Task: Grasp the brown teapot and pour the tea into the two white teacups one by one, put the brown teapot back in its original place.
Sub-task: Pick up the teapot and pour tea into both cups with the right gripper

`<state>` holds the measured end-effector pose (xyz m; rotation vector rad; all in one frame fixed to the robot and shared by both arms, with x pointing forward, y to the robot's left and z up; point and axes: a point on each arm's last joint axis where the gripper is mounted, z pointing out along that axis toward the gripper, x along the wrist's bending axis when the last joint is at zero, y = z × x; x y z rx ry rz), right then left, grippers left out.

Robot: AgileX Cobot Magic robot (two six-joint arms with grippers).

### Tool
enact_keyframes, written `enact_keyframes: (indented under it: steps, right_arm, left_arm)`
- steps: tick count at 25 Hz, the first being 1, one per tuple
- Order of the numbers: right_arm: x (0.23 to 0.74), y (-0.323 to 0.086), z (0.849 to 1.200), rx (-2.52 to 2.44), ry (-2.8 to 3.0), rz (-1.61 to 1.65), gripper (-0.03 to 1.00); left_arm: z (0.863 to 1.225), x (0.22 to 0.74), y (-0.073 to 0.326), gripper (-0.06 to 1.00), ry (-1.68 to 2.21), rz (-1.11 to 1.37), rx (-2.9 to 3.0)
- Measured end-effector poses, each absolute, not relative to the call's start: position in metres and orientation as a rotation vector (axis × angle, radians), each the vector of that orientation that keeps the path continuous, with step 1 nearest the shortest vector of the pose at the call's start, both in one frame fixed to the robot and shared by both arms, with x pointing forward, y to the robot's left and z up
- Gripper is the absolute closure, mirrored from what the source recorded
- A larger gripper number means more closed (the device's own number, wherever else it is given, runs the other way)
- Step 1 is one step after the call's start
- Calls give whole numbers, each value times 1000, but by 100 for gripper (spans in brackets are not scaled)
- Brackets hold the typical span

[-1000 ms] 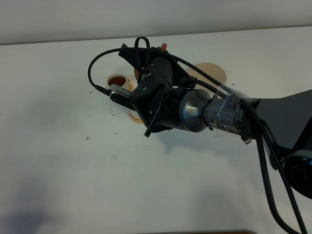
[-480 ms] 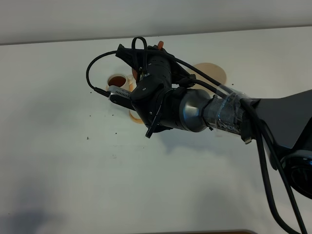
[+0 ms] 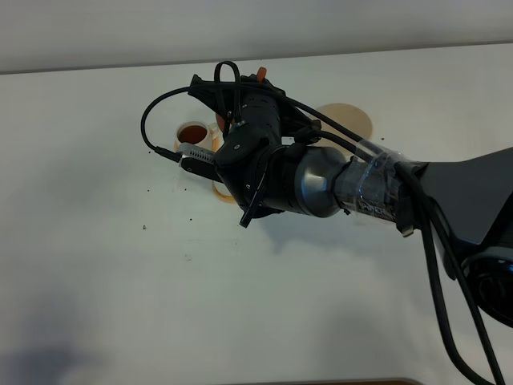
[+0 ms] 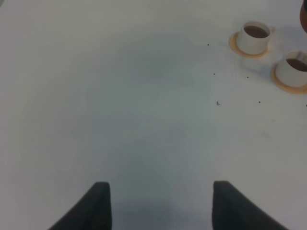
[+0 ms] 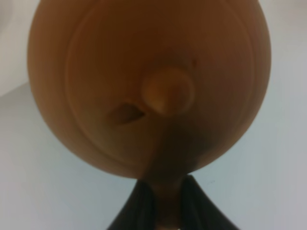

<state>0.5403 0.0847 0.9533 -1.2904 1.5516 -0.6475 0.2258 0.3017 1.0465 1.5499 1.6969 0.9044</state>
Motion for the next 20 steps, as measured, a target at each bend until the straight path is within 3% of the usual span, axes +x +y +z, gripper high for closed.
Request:
enact_keyframes:
  steps: [20]
  right_arm:
    - [541, 85, 954, -1309, 1520, -665, 87]
  left_arm:
    - [1046, 226, 302, 47, 1697, 904, 1550]
